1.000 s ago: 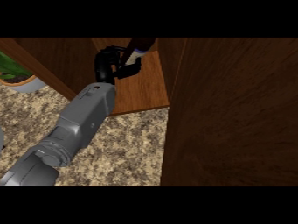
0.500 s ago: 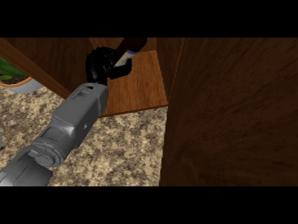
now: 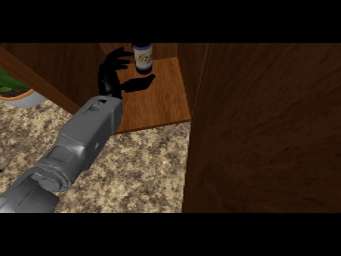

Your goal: Pick up the wine, place it into the cabinet and close the cabinet

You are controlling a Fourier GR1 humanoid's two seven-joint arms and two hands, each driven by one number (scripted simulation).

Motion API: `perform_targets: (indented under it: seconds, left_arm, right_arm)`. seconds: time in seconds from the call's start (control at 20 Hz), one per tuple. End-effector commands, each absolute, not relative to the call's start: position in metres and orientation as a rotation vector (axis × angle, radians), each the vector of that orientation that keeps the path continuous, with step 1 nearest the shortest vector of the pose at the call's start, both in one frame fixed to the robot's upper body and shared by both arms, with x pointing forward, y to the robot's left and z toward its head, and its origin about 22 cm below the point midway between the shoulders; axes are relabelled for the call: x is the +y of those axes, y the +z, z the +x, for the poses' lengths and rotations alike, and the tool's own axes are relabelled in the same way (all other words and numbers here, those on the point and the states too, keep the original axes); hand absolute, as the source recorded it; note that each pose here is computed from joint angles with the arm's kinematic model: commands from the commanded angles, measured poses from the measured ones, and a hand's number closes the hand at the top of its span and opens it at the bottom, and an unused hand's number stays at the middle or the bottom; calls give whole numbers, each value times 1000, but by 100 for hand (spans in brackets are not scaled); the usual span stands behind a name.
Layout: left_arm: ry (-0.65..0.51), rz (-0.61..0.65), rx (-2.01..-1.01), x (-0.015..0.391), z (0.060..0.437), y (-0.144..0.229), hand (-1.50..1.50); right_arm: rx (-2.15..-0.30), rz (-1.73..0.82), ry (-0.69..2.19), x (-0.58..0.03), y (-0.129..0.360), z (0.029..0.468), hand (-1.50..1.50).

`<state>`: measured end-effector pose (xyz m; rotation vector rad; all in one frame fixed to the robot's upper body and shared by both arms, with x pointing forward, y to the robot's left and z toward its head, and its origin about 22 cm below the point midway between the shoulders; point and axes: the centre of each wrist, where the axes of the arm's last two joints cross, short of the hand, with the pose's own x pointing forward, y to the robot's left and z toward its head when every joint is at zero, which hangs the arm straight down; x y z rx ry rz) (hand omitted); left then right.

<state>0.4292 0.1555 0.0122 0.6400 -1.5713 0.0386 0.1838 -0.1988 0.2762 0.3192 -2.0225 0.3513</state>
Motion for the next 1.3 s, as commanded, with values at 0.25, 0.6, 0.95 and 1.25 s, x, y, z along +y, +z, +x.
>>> perform_targets:
  seconds: [0.25, 0.6, 0.95, 1.25]
  left_arm:
    - [46, 667, -1537, 197, 432, 16, -150]
    - [-81, 609, -1620, 195, 429, 9, -150]
    - [-104, 220, -1789, 167, 443, 40, -150]
    - [29, -107, -1908, 149, 441, 42, -150]
  right_arm:
    - [-2032, 352, 362, -197, 274, 175, -150]
    - [-2038, 329, 371, -194, 281, 178, -150]
    - [-2034, 317, 331, -199, 278, 176, -150]
    - [-2012, 283, 291, -198, 278, 177, -150]
